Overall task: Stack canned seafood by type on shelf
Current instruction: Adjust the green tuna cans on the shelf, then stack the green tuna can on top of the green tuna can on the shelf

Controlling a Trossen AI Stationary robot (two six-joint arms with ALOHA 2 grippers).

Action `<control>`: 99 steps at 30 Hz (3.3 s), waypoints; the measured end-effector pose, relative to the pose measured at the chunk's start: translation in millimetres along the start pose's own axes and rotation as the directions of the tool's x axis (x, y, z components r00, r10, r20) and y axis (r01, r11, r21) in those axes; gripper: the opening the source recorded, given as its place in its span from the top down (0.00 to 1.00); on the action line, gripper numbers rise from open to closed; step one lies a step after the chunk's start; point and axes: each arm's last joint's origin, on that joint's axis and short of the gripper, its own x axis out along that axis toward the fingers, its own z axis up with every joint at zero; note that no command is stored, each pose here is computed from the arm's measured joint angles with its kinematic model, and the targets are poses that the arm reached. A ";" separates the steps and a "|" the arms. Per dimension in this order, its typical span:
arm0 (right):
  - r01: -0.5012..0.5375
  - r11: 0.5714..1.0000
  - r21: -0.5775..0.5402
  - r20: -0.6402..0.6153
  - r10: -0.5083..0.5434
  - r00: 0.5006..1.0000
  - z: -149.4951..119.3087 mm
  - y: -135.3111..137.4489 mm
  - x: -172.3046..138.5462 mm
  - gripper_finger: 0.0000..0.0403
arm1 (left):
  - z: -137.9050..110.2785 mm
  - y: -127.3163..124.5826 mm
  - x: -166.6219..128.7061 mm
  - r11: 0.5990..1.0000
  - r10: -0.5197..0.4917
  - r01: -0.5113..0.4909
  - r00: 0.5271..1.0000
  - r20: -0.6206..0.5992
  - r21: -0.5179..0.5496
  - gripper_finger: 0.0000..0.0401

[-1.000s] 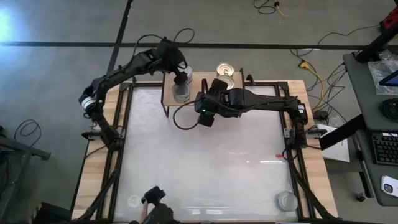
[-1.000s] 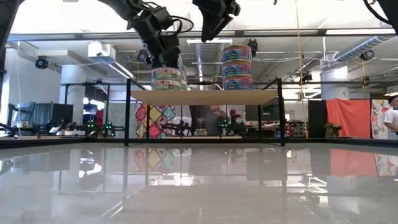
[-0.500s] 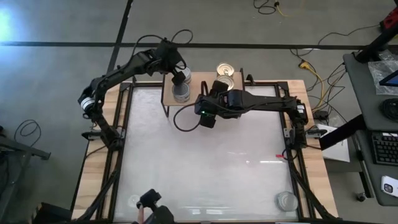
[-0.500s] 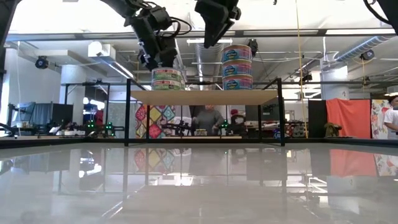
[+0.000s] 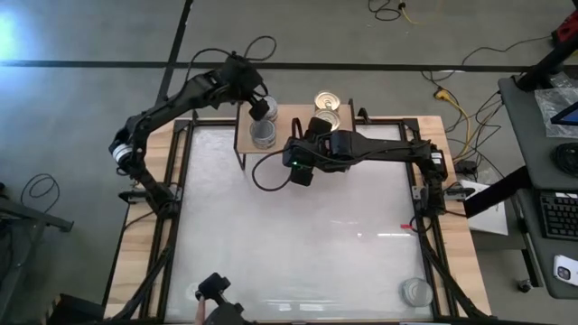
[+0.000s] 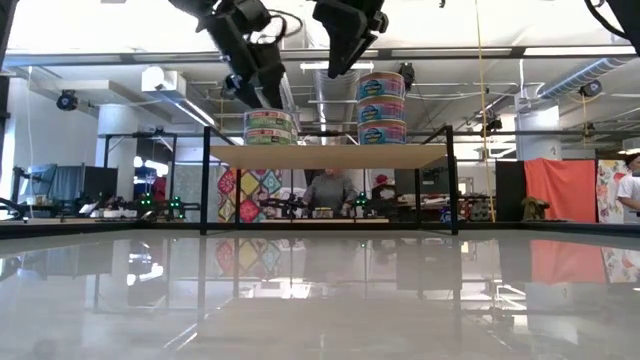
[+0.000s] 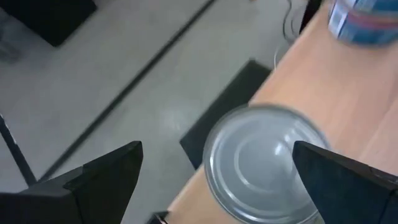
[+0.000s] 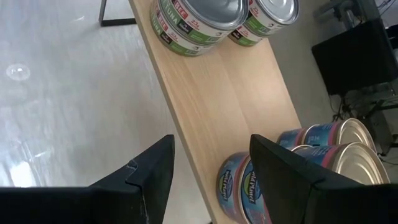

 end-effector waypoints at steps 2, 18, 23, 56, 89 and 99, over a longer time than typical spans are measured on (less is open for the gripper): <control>-0.001 1.000 0.005 0.001 0.001 1.000 0.0 0.4 -0.3 0.50 | 2.4 4.5 -5.0 1.000 0.028 -0.028 0.999 0.030 -0.009 0.01; -0.017 1.000 -0.013 0.010 0.017 1.000 -1.6 12.4 -6.4 0.50 | -19.7 7.0 21.9 0.996 0.079 -0.079 0.997 -0.016 -0.031 0.01; -0.018 1.000 -0.009 0.011 0.018 1.000 -1.6 13.2 -7.0 0.50 | -20.9 8.5 11.2 0.994 0.101 -0.102 0.994 -0.029 -0.042 0.01; -0.159 0.973 -0.170 0.055 0.170 0.984 -27.3 75.2 -70.7 0.50 | -128.9 -159.3 -129.0 0.779 -0.626 0.548 0.645 0.438 0.306 0.01; -0.113 0.985 0.132 -0.864 0.171 0.474 -287.4 198.4 -81.1 0.50 | -189.2 -324.8 -110.1 0.500 -0.858 0.782 0.391 0.332 0.372 0.01; -0.098 0.977 0.188 -0.928 0.209 0.307 -332.9 213.8 -86.6 0.50 | -202.3 -356.7 -115.2 0.508 -0.855 0.792 0.415 0.310 0.339 0.01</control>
